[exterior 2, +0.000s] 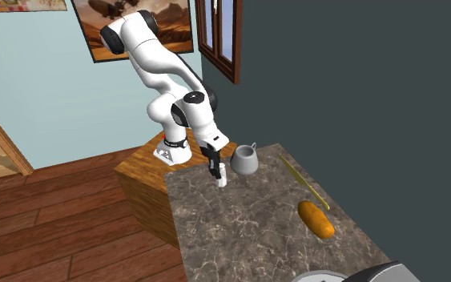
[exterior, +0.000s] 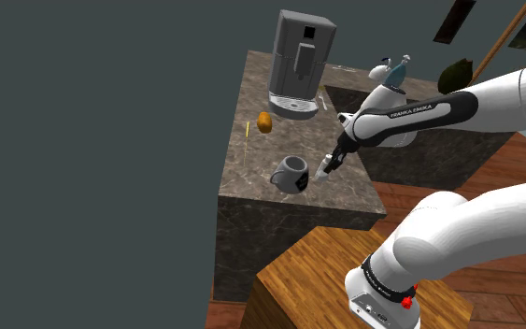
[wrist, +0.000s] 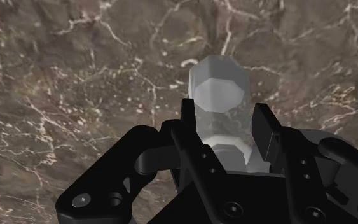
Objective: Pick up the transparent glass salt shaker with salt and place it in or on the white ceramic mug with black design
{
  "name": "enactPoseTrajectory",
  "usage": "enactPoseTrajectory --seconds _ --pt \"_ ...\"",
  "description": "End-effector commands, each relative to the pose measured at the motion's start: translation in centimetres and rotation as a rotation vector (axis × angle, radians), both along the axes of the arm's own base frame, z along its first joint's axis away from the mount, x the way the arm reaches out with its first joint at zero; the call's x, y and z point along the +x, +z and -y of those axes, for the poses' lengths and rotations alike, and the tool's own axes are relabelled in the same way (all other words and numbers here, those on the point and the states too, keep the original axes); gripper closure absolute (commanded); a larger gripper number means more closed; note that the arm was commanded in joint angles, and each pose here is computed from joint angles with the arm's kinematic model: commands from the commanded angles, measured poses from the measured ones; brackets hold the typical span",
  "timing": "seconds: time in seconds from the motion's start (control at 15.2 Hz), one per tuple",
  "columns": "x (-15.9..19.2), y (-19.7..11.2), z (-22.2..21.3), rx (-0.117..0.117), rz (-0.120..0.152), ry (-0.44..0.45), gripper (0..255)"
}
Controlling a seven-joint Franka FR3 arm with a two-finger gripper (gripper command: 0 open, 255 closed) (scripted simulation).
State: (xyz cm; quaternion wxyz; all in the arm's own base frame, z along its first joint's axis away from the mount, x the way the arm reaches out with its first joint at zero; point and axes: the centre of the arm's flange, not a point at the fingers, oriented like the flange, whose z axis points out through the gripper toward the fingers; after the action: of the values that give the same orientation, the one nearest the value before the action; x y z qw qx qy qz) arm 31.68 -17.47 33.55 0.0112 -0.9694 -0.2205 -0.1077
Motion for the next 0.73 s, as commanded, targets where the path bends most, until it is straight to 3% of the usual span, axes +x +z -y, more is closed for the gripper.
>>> enactPoseTrajectory --seconds 0.0,0.66 --pt "0.0 0.0 0.0 0.0 0.0 0.0 255" --pt "0.0 4.2 0.0 0.0 0.0 0.0 255"
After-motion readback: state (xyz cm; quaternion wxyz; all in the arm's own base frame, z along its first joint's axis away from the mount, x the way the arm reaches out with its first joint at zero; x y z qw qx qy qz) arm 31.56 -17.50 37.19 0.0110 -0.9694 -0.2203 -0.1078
